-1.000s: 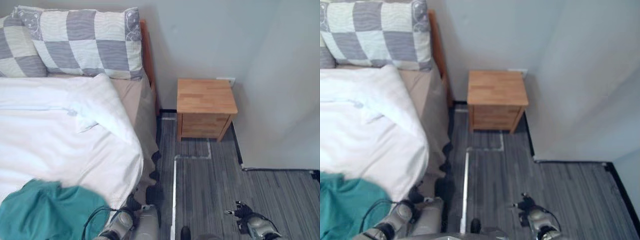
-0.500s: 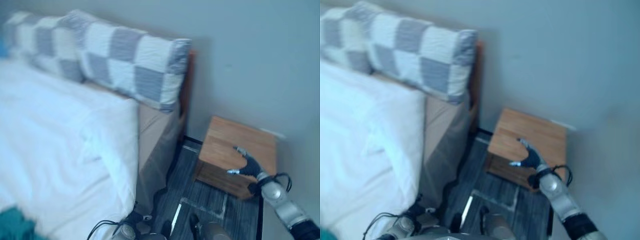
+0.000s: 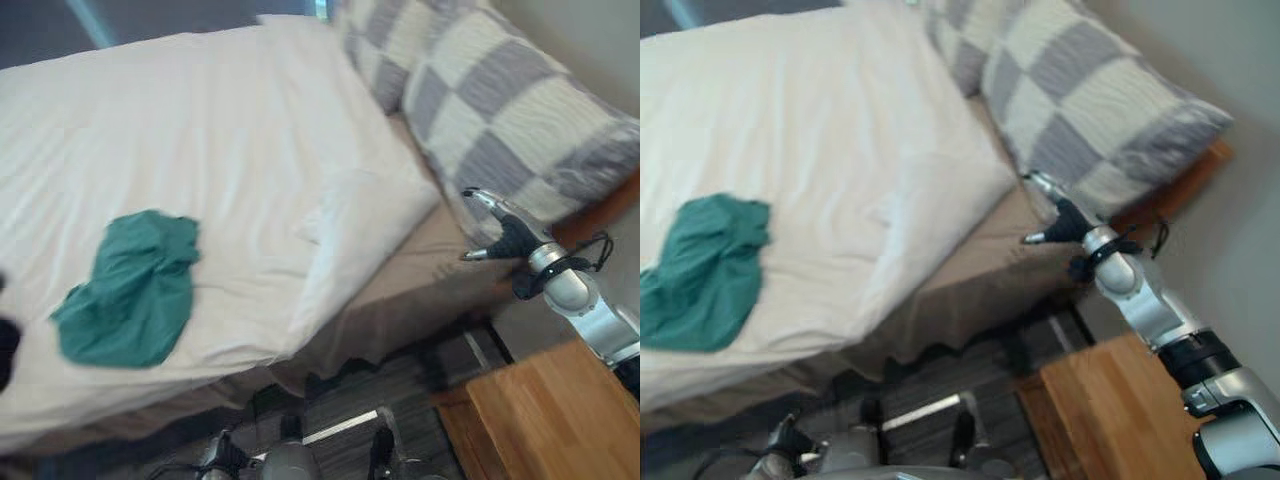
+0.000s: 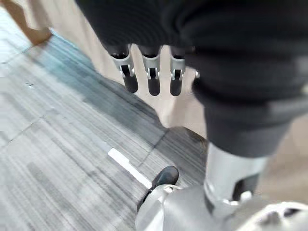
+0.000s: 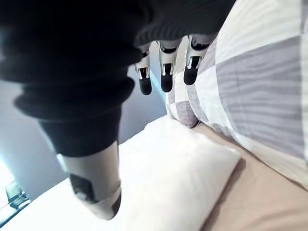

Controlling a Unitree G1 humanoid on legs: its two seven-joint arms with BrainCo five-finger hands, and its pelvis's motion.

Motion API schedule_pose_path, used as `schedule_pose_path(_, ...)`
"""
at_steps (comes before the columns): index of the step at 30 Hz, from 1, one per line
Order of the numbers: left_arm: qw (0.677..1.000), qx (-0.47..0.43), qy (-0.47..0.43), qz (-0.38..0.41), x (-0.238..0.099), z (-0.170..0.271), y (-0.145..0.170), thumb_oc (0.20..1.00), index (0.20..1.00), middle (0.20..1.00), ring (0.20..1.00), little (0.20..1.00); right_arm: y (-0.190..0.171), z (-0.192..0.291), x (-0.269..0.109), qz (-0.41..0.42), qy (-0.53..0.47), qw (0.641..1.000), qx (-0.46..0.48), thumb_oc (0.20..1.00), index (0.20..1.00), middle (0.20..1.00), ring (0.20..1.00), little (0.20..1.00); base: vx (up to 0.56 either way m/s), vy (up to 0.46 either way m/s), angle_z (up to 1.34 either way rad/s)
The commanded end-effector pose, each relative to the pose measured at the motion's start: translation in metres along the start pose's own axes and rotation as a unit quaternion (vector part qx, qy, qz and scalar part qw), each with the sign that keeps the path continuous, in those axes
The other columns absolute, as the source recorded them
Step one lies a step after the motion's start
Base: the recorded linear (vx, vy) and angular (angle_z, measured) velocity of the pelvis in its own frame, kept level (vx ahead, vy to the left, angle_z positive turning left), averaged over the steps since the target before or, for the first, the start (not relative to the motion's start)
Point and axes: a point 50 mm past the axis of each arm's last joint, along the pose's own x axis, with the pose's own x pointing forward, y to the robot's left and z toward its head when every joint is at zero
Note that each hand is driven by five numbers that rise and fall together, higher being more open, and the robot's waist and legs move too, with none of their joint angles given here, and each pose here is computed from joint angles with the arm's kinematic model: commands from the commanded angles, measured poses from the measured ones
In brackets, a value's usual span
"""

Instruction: Tidy up the quilt and then pick up the clothes from the bed and put them into the laundry hamper.

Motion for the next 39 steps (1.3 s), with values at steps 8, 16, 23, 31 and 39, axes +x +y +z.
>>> schedule_pose_path(8, 0.999, 0.039, -0.001, 0.005, 0.003, -0.001, 0.014, 1.000, 1.000, 1.000, 1.000, 1.000, -0.066, -0.050, 0.023, -0.159, 0.152, 0.975, -0.037, 1.000, 1.000, 1.000, 1.000, 1.000, 0.04, 0.088, 0.94)
schedule_pose_path(16, 0.999, 0.030, -0.002, 0.016, 0.003, -0.003, 0.020, 1.000, 1.000, 1.000, 1.000, 1.000, -0.052, -0.032, 0.038, -0.131, 0.119, 0.984, -0.031, 1.000, 1.000, 1.000, 1.000, 1.000, 0.06, -0.086, 0.45)
schedule_pose_path(23, 0.995, 0.044, -0.078, 0.040, 0.011, 0.046, 0.038, 1.000, 1.000, 1.000, 1.000, 1.000, -0.043, -0.028, 0.063, -0.098, 0.137, 0.986, -0.008, 0.605, 0.605, 0.605, 0.605, 0.605, -0.12, -0.071, 0.11)
schedule_pose_path(31, 0.993, 0.025, -0.100, 0.048, 0.012, 0.066, 0.042, 1.000, 1.000, 1.000, 1.000, 1.000, -0.037, -0.063, 0.056, -0.111, 0.249, 0.961, 0.048, 0.200, 0.200, 0.200, 0.200, 0.200, -0.07, -0.028, 0.05)
schedule_pose_path(39, 0.998, 0.033, -0.044, 0.018, 0.011, 0.039, 0.024, 1.000, 1.000, 1.000, 1.000, 1.000, 0.033, -0.105, -0.044, -0.082, 0.315, 0.936, 0.133, 0.558, 0.558, 0.558, 0.558, 0.558, 0.05, 0.020, -0.06)
